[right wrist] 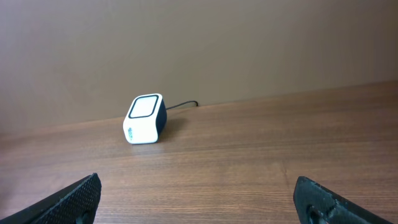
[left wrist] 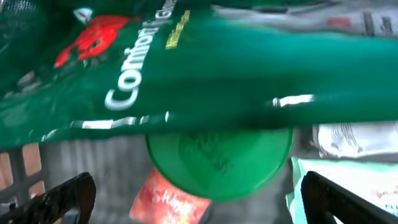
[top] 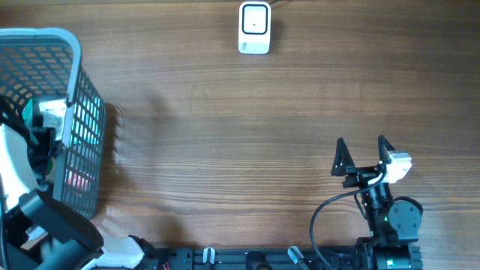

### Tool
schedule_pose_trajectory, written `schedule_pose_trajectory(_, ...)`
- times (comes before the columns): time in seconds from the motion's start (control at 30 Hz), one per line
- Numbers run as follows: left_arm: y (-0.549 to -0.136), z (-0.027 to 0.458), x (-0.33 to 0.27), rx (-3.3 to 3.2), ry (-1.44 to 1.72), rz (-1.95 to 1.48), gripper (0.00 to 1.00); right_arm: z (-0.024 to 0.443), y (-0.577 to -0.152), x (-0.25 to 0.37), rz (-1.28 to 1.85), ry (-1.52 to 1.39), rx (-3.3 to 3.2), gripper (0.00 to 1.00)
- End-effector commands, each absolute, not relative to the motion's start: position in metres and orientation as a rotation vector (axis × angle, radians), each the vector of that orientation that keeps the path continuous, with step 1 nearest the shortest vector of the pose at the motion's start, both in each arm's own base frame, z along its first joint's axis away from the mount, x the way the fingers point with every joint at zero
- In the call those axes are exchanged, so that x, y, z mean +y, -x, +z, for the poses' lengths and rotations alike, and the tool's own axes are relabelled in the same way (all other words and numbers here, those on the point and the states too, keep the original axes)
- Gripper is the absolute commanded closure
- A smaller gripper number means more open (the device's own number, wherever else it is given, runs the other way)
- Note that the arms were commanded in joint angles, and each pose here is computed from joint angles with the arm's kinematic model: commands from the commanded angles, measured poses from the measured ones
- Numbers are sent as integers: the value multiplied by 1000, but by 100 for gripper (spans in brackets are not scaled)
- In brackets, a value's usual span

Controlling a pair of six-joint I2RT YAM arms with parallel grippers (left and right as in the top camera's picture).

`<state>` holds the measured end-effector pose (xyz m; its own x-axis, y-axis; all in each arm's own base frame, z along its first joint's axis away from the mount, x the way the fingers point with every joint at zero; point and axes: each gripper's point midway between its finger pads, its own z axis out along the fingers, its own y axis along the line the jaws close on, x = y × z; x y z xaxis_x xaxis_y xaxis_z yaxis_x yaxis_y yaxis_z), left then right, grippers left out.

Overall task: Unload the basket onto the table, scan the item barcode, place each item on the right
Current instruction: 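Reach the left gripper into the basket and grasp the green-capped jar, then carry the jar with the left gripper and set it on the table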

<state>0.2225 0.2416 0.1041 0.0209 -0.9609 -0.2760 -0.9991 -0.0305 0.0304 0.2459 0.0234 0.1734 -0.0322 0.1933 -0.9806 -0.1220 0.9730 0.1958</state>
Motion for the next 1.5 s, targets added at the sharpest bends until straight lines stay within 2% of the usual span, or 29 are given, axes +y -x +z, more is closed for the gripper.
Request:
schedule_pose_trajectory(0.0, -214, 87, 258, 2027, 2170, 396, 0, 175, -246, 22, 238, -54, 1574, 0)
schedule_pose_trajectory(0.27, -213, 45, 277, 2053, 2225, 406, 0, 175, -246, 22, 238, -54, 1574, 0)
schedule_pose_trajectory(0.3, -213, 44, 276, 2057, 2227, 408, 3, 175, -246, 22, 238, -54, 1574, 1)
schedule_pose_trajectory(0.33, -212, 44, 276, 2061, 2230, 409, 13, 175, -246, 22, 238, -54, 1574, 0)
schedule_pose_trajectory(0.37, -210, 44, 274, 2067, 2235, 410, 28, 175, -246, 22, 238, -54, 1574, 0)
schedule_pose_trajectory(0.43, -210, 46, 274, 2065, 2233, 409, 43, 175, -246, 22, 238, -54, 1574, 0)
schedule_pose_trajectory(0.47, -212, 49, 273, 2059, 2229, 395, 55, 175, -246, 22, 238, -54, 1574, 0)
schedule_pose_trajectory(0.5, -215, 52, 273, 2051, 2223, 369, 59, 175, -246, 22, 238, -53, 1574, 0)
schedule_pose_trajectory(0.63, -239, 97, 271, 1964, 2138, 190, 53, 175, -246, 22, 238, -54, 1574, 0)
schedule_pose_trajectory(0.73, -258, 168, 267, 1852, 2002, 39, 53, 175, -246, 22, 238, -54, 1574, 0)
schedule_pose_trajectory(0.8, -266, 232, 252, 1752, 1851, -91, 49, 175, -246, 22, 238, -54, 1574, 0)
schedule_pose_trajectory(0.87, -268, 270, 240, 1692, 1747, -168, 49, 175, -246, 22, 238, -54, 1574, 0)
schedule_pose_trajectory(0.97, -276, 348, 186, 1619, 1444, -452, 50, 175, -246, 22, 238, -54, 1574, 0)
schedule_pose_trajectory(1.07, -267, 397, 136, 1598, 1218, -547, 51, 175, -246, 22, 238, -54, 1574, 0)
schedule_pose_trajectory(1.17, -251, 404, 115, 1595, 1193, -475, 51, 175, -246, 22, 238, -54, 1574, 0)
schedule_pose_trajectory(1.3, -266, 405, 69, 1707, 1052, -593, 50, 175, -246, 22, 238, -54, 1574, 0)
schedule_pose_trajectory(1.4, -292, 382, -6, 1963, 795, -710, 50, 175, -246, 22, 238, -54, 1574, 0)
schedule_pose_trajectory(1.47, -311, 340, -62, 2195, 590, -670, 49, 175, -246, 22, 238, -54, 1574, 0)
